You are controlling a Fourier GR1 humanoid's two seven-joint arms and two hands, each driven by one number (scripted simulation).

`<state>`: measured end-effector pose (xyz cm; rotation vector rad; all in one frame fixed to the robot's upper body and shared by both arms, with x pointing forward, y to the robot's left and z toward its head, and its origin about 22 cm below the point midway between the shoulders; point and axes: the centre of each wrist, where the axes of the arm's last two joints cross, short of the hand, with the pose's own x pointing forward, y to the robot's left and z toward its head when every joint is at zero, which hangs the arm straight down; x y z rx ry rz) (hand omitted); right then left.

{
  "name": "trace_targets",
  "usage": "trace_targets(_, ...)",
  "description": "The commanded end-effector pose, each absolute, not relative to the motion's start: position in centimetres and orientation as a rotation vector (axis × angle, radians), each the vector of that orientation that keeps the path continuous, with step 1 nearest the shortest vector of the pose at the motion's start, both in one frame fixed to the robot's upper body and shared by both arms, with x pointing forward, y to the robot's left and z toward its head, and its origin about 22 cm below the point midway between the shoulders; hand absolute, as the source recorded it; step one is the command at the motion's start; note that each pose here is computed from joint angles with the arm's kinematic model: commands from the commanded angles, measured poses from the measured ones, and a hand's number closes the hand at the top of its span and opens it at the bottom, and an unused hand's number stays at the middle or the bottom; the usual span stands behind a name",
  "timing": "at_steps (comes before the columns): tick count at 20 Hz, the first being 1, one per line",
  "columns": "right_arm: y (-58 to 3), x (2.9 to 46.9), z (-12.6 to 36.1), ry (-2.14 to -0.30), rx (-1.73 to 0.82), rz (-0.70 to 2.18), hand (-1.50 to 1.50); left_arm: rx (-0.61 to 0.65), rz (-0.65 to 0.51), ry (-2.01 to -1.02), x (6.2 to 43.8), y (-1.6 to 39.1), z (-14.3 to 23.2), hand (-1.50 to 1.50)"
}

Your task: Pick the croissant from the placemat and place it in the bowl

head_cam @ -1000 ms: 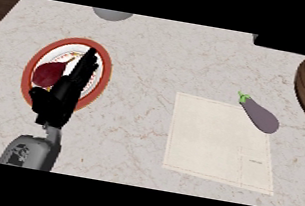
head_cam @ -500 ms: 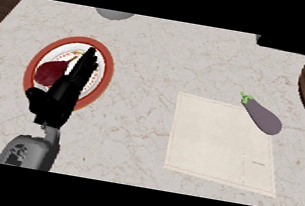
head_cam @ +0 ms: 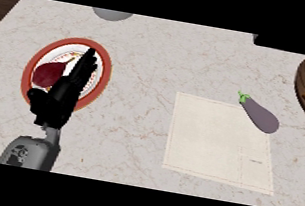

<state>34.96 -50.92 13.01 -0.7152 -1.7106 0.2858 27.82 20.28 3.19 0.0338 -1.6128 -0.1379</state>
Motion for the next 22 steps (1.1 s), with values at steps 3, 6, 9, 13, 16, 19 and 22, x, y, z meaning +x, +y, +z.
trace_targets(3,-53.9,32.7,14.7,-1.719,-0.631,0.145,-1.50,0.037,-0.141,-1.610,27.2,19.4,3.0,0.00)
trace_targets(6,-55.1,31.8,16.4,-1.718,-0.547,0.104,-1.50,0.039,-0.136,-1.602,28.5,19.9,4.0,0.00)
trace_targets(9,-56.9,29.4,15.8,-1.735,-0.473,0.050,-1.50,0.048,-0.128,-1.624,27.4,21.5,2.6,0.00)
trace_targets(13,-58.4,27.2,15.2,-1.740,-0.428,0.079,-1.50,0.036,-0.137,-1.612,28.1,20.3,3.0,0.00)
trace_targets(16,-58.7,26.1,13.5,-1.750,-0.370,0.073,-1.50,0.029,-0.131,-1.621,27.5,20.6,2.9,0.00)
trace_targets(19,-58.1,26.2,11.7,-1.747,-0.361,0.105,-1.50,0.042,-0.128,-1.606,28.8,20.1,3.6,0.00)
trace_targets(22,-58.9,24.6,11.0,-1.733,-0.361,0.125,-1.50,0.025,-0.130,-1.619,27.4,19.6,3.6,0.00)
